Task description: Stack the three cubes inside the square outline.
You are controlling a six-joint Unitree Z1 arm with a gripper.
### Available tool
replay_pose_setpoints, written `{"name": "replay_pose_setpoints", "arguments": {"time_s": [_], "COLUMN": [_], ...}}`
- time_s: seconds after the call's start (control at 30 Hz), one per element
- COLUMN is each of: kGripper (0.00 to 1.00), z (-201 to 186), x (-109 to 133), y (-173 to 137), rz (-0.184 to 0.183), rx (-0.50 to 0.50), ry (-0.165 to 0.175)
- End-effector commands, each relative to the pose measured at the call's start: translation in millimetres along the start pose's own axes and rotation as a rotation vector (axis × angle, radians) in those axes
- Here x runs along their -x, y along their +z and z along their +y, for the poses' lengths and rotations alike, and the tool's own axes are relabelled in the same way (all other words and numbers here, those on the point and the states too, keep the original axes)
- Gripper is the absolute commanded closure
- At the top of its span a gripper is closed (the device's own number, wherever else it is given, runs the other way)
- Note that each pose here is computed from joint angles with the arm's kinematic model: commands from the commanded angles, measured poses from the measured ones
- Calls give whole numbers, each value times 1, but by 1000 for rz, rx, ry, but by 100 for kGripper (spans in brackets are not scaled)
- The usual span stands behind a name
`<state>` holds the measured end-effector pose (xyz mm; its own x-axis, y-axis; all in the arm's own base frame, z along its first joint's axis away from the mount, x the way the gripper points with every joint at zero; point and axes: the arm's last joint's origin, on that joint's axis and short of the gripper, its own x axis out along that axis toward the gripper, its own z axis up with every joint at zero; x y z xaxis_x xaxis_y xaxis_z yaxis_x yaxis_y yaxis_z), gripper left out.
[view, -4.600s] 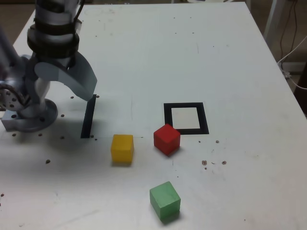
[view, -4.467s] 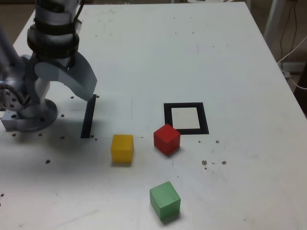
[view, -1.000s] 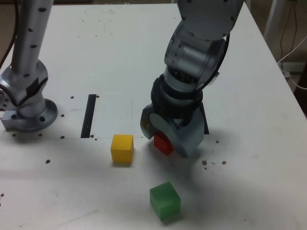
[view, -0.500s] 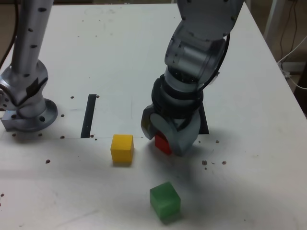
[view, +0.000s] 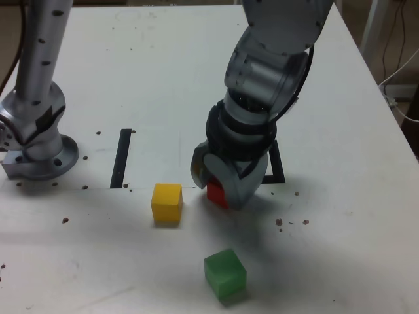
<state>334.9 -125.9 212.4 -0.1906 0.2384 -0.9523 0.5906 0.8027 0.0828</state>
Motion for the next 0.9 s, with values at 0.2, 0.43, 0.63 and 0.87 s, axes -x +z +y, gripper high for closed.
{"name": "replay_pose_setpoints", "arguments": {"time_s": [0.2, 0.43, 0.63, 0.87], "kGripper": [79, 79, 79, 79], "z": [12, 48, 77, 100], "x": [28, 33, 29, 22], "y": [-8, -22, -31, -31], "rz": [-17, -14, -26, -41], "rx": [159, 344, 430, 492], "ry": [-37, -138, -177, -219]}}
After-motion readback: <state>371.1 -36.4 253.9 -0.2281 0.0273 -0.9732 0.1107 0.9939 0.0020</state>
